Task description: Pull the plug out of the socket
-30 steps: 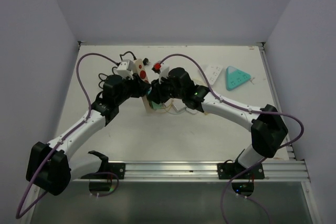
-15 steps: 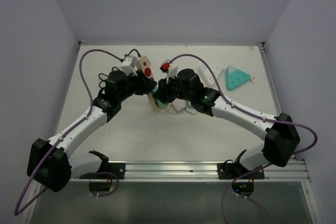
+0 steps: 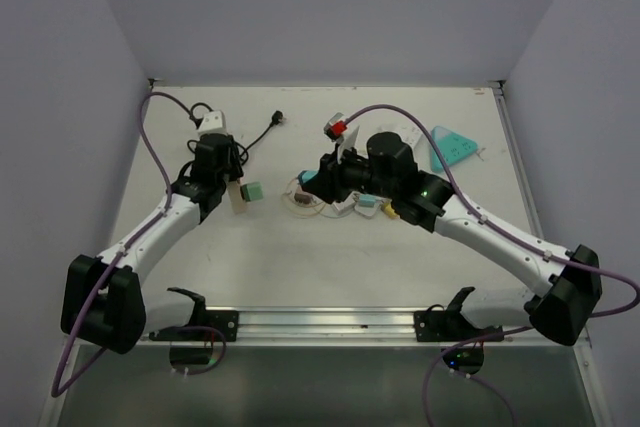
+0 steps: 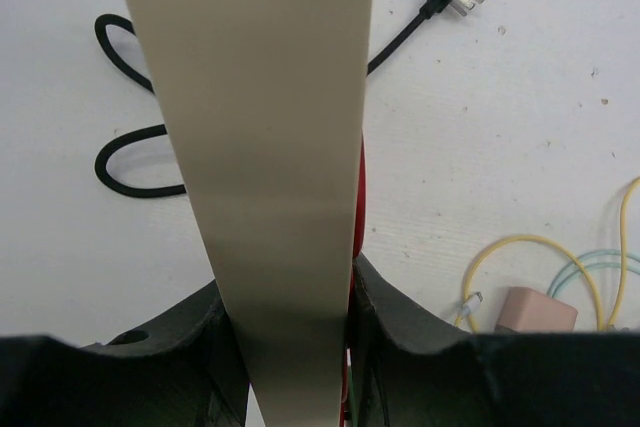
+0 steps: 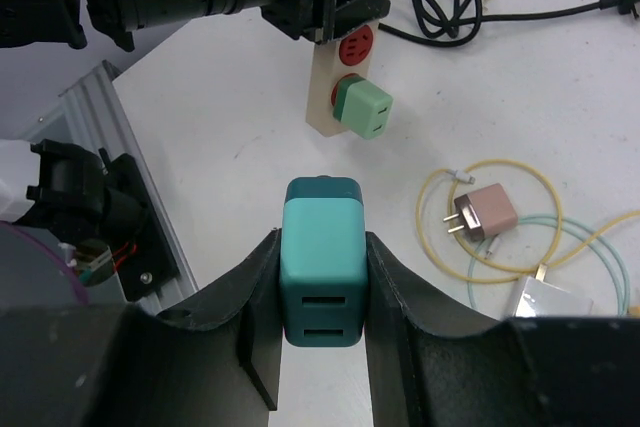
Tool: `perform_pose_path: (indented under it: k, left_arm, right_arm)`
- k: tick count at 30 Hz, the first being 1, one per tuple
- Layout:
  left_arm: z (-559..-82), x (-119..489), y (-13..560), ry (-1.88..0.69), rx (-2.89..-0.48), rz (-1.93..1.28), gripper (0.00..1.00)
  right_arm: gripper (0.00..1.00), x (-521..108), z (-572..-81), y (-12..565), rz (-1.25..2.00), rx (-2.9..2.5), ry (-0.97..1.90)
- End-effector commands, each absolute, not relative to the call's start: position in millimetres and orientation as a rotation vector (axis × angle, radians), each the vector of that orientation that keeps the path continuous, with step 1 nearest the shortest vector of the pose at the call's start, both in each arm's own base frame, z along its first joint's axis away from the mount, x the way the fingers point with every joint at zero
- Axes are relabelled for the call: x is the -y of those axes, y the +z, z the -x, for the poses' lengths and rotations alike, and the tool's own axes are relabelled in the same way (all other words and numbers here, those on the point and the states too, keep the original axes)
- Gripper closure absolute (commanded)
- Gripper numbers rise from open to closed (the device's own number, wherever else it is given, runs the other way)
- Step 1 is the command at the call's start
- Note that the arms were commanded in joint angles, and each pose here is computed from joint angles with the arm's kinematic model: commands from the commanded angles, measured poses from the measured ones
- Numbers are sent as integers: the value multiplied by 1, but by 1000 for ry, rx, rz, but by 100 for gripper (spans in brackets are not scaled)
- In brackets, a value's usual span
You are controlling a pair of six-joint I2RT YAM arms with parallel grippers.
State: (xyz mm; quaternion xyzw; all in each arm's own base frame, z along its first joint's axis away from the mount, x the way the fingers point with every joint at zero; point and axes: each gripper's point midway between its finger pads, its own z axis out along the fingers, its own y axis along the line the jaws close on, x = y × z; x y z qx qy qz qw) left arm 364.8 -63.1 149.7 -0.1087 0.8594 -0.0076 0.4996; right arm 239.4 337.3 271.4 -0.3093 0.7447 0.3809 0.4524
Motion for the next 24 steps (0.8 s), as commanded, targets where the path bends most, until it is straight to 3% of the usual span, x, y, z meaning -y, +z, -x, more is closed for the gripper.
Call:
perform_pose_path:
  k: [1, 10, 19, 22, 24]
  left_arm:
    - [-378, 61, 184, -6, -1956, 264, 100]
    - [-379, 104, 236, -258, -1891, 85, 100]
    - [-372, 142, 263, -450, -1884, -107, 100]
    - [-369, 147, 261, -466, -1880, -162, 100]
    - [-367, 147, 260, -466, -1863, -176, 100]
  right_arm:
    - [100, -336, -239, 271, 770, -1847, 951]
    - [100, -300, -299, 197, 446, -2075, 899]
    - [100, -320, -314, 134, 354, -2196, 1057]
    - [94, -320, -324, 118, 307, -2214, 1057]
    - [84, -318, -330, 106, 274, -2230, 1057]
